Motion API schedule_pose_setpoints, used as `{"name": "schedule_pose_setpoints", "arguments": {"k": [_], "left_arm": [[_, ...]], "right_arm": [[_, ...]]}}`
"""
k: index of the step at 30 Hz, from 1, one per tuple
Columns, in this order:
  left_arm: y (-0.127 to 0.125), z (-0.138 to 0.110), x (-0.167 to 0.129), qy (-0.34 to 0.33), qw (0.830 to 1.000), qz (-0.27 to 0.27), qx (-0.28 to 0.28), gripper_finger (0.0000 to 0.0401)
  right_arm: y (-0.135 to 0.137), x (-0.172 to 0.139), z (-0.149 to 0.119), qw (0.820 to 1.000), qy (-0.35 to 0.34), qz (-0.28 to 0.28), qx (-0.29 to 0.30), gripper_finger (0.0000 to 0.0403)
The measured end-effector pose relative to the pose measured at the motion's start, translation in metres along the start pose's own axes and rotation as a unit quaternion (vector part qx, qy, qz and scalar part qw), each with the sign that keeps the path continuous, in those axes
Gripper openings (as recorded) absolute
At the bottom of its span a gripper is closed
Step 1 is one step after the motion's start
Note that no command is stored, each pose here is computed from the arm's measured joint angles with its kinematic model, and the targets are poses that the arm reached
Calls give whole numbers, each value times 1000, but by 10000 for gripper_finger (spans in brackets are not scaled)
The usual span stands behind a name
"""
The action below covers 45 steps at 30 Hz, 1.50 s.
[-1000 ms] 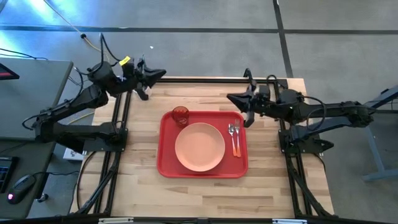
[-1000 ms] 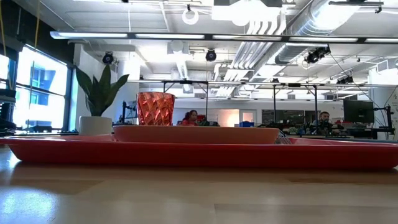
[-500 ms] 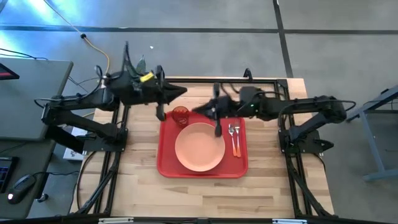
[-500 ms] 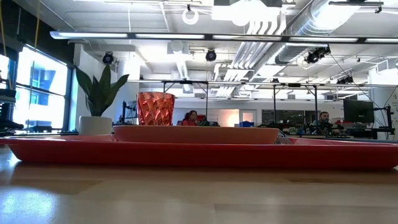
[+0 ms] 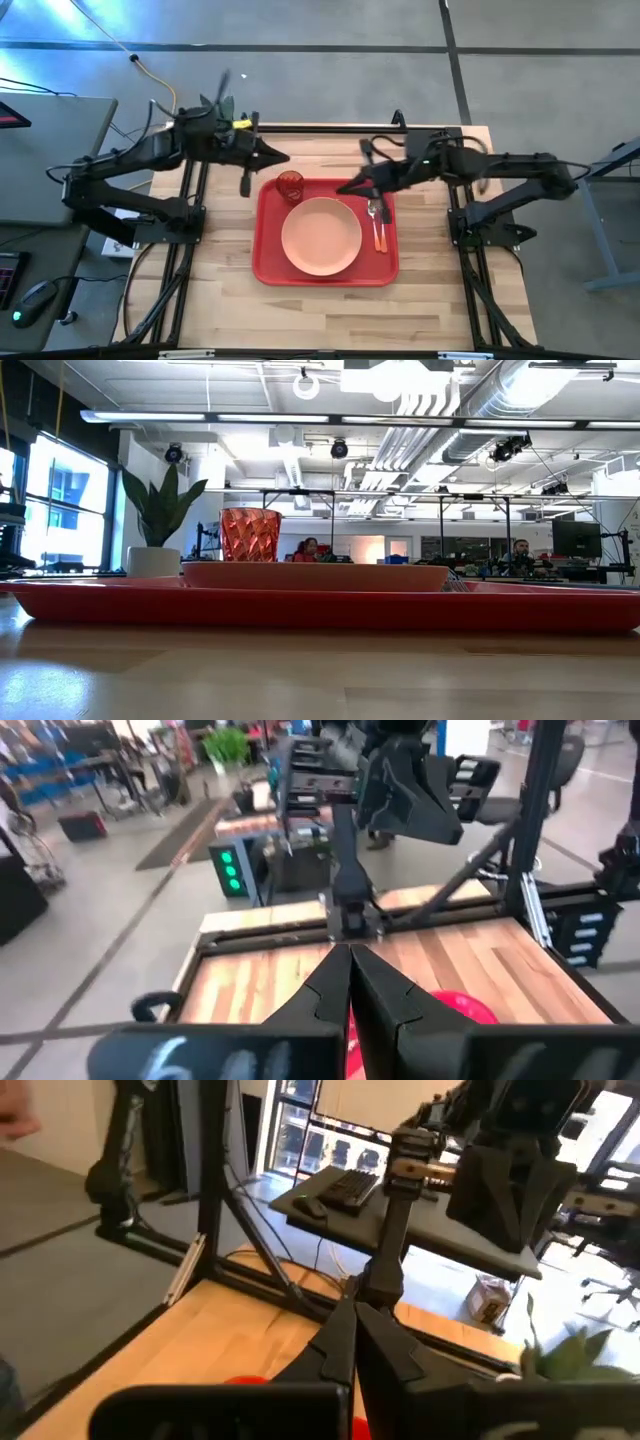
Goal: Pick and place plate/cup/fork/spoon on tray
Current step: Return to Home Position
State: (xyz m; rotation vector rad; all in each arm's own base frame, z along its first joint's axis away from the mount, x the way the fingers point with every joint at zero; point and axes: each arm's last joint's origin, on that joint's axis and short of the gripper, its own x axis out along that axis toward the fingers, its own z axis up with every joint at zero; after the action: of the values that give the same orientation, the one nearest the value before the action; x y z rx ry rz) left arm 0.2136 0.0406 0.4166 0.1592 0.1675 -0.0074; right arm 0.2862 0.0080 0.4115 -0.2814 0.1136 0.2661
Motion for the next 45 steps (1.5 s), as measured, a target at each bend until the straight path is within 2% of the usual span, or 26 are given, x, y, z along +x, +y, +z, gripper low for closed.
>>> {"name": "schedule_pose_setpoints", "arguments": {"k": [5, 9, 12, 15, 17, 18, 20, 25, 28, 33, 39, 45], "left_arm": [[1, 1, -18, -46, 999, 16, 18, 0], [0, -25, -12, -111, 993, 1, -27, 0], [-3, -48, -6, -148, 987, 0, -54, 0], [-4, -77, 5, -104, 994, 32, -34, 1], [-4, -93, 10, -50, 996, 54, -46, 1], [-4, -97, 12, -34, 996, 58, -56, 1], [-4, -100, 14, -19, 996, 57, -63, 1], [-4, -96, 10, -36, 999, 35, -11, 1], [-5, -97, 0, -26, 999, 28, -7, 1], [-13, -113, -17, -23, 1000, 19, -5, 1], [-21, -128, -34, -54, 998, 29, -3, 0], [-27, -122, -58, -94, 995, 36, 5, 0]], "right_arm": [[18, -34, 2, 999, -26, -2, -25, 0], [35, -60, -12, 997, -62, -32, -25, 0], [46, -73, -32, 994, -91, -53, -27, 0], [49, -85, -50, 987, -98, -129, -21, 0], [48, -91, -58, 977, -95, -191, -12, 0], [49, -94, -62, 975, -92, -202, -10, 0], [51, -98, -67, 976, -93, -198, -7, 0], [59, -106, -75, 982, -100, -158, -3, 0], [66, -112, -79, 985, -94, -145, -6, 0], [76, -120, -88, 987, -98, -127, 7, 0], [87, -116, -110, 988, -102, -115, 21, 0], [91, -122, -127, 985, -107, -120, 55, 0]]}}
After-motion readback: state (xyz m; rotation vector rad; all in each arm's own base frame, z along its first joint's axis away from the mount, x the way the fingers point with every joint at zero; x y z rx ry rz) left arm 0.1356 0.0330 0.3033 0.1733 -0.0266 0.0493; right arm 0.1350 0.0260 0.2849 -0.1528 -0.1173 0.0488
